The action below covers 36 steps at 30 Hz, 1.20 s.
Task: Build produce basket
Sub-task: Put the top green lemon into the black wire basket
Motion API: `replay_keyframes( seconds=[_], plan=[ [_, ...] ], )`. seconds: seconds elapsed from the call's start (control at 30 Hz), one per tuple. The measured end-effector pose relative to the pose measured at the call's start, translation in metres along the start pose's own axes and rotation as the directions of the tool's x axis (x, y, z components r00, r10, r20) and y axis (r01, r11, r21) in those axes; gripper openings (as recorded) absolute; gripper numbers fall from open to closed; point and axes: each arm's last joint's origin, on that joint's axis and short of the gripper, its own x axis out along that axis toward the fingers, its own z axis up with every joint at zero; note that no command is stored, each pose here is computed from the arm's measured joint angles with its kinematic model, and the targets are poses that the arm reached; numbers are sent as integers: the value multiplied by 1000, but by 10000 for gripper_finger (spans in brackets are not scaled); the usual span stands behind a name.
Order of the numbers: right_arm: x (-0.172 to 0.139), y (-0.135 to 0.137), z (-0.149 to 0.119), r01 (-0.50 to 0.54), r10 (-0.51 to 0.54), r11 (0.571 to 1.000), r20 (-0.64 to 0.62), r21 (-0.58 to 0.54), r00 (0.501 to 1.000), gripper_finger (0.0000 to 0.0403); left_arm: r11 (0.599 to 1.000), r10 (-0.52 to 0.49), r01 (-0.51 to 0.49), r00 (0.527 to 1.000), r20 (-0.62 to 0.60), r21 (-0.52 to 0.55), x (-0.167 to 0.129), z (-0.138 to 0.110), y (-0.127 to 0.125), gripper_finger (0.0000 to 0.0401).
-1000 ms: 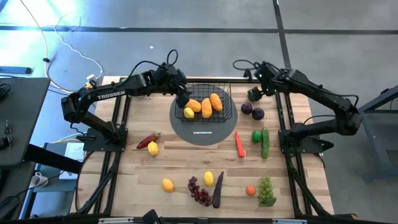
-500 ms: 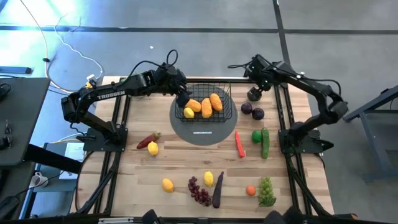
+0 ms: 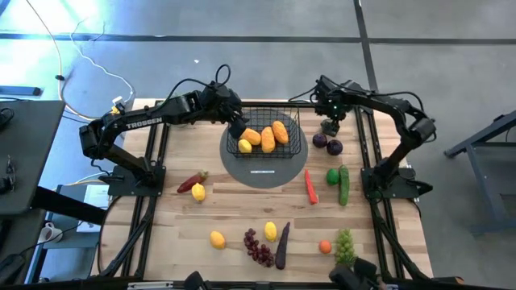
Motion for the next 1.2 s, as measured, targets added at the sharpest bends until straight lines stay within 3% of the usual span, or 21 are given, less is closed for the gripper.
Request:
replay_keyframes(
  seconds=[0.27,0.9,1.03,1.2],
  plan=[
    [14,-2,9,11,-11,998,-6,-58,1000,281,1000,0,0,1000,0,-12,0,0,0,268],
    [58,-19,11,-44,43,999,-112,-6,993,279,999,31,-30,1000,3,-23,0,0,1,268],
    [58,-19,11,-51,50,999,-110,-6,993,243,999,31,-30,1000,3,-23,0,0,1,268],
    [57,-18,10,-65,66,998,-109,13,992,160,999,31,-31,1000,2,-23,0,0,1,268]
  ],
)
